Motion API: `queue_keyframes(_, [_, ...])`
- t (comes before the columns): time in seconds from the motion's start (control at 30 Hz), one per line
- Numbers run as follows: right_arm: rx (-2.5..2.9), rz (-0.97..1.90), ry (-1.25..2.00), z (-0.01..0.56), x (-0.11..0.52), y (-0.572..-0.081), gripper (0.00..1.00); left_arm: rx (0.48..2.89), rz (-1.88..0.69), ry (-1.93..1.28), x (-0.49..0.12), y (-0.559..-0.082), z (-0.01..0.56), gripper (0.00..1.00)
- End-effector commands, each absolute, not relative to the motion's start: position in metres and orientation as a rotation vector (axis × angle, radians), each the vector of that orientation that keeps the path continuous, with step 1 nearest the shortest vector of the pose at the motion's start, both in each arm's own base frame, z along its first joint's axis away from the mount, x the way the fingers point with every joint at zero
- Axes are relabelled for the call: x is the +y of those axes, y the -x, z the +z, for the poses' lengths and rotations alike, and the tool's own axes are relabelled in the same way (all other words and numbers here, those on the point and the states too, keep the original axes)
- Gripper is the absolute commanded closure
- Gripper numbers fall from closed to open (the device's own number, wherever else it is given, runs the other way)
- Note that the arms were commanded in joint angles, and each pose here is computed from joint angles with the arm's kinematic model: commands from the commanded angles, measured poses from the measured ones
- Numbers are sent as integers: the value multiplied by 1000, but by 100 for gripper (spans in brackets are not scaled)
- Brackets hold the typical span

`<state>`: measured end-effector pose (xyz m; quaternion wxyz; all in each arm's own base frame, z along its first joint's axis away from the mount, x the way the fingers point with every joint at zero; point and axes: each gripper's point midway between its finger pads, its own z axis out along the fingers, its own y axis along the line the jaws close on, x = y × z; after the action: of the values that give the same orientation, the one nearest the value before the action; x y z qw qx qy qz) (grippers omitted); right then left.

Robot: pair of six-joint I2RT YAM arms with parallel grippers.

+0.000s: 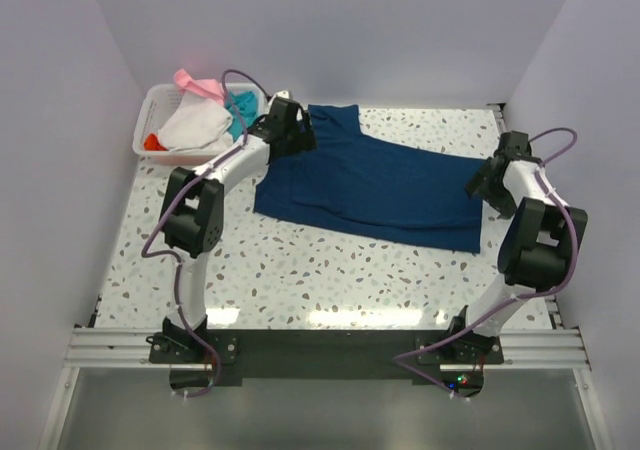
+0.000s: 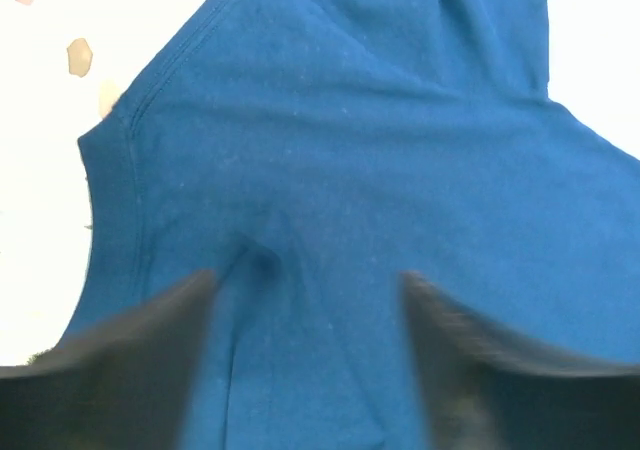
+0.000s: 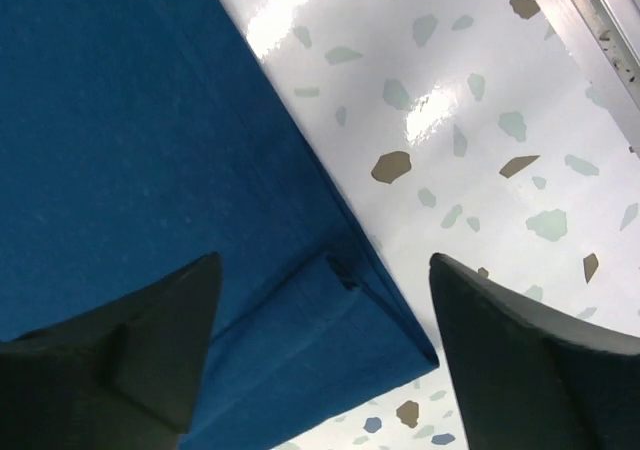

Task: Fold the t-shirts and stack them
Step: Fold the tshirt

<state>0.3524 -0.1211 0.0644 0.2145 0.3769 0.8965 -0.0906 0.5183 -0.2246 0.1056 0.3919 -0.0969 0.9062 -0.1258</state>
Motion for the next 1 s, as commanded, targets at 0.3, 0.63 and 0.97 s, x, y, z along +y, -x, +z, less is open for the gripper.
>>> queue_keyframes(0.3, [2412,59,-866,109,-70,-324,1,2291,-398,236,-209,-436,125,0])
queue_keyframes(0.63, [2489,342,-730,79,-8,-329,1,2433,-422,278,-209,-409,68,0])
queue_keyframes(0.97, [2532,262,-736,52,-10,-371,1,2528,-328,336,-188,-392,26,0])
